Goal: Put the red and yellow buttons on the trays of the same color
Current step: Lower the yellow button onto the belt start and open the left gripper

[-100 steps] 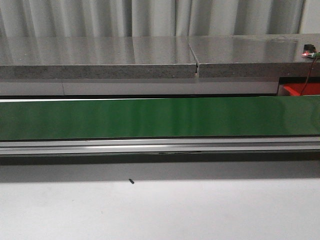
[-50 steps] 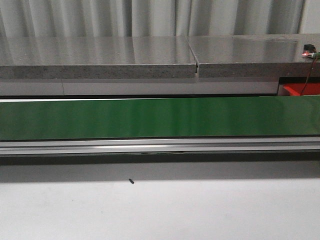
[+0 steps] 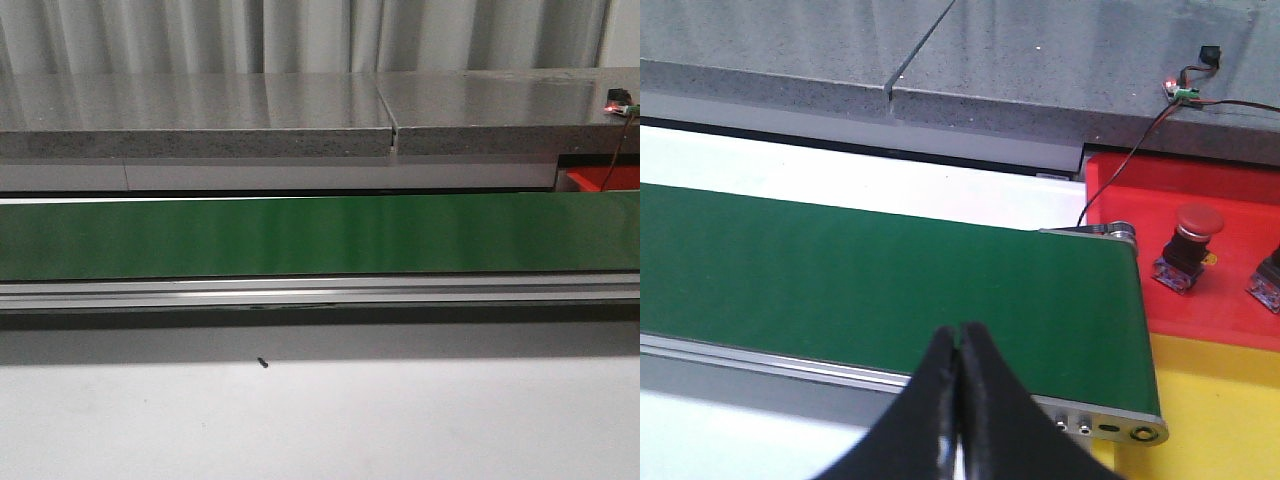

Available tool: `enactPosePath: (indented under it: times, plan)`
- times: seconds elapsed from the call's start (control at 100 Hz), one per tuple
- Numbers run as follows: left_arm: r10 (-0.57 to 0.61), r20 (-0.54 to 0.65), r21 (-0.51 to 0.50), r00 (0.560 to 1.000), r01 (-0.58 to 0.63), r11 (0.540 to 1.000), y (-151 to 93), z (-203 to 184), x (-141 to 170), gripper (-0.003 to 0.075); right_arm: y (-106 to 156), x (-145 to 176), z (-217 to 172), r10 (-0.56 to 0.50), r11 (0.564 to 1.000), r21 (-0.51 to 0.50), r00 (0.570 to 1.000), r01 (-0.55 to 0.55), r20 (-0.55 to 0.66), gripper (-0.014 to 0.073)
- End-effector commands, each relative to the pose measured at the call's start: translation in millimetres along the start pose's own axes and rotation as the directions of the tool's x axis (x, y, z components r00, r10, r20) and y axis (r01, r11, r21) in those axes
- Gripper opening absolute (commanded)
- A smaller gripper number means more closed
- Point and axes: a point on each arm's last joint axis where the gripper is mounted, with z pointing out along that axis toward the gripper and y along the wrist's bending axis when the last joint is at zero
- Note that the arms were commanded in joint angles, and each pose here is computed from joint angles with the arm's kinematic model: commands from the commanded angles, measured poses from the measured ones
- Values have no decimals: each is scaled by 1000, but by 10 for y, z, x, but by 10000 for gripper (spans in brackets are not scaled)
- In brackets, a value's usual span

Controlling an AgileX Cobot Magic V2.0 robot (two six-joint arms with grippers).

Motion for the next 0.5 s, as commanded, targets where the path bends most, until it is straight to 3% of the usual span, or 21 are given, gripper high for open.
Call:
enactPosePath:
  times: [0.0,0.49]
  plan:
    - [-7,41,-7,999,7,1000,26,-4,-100,573,-21,-130,-26,7,1000,26,997,-9,75,-66]
    - [-6,-24,-49,1000,4,999,161,517,-151,566,-21,-130,-26,7,1000,26,997,-9,75,-66]
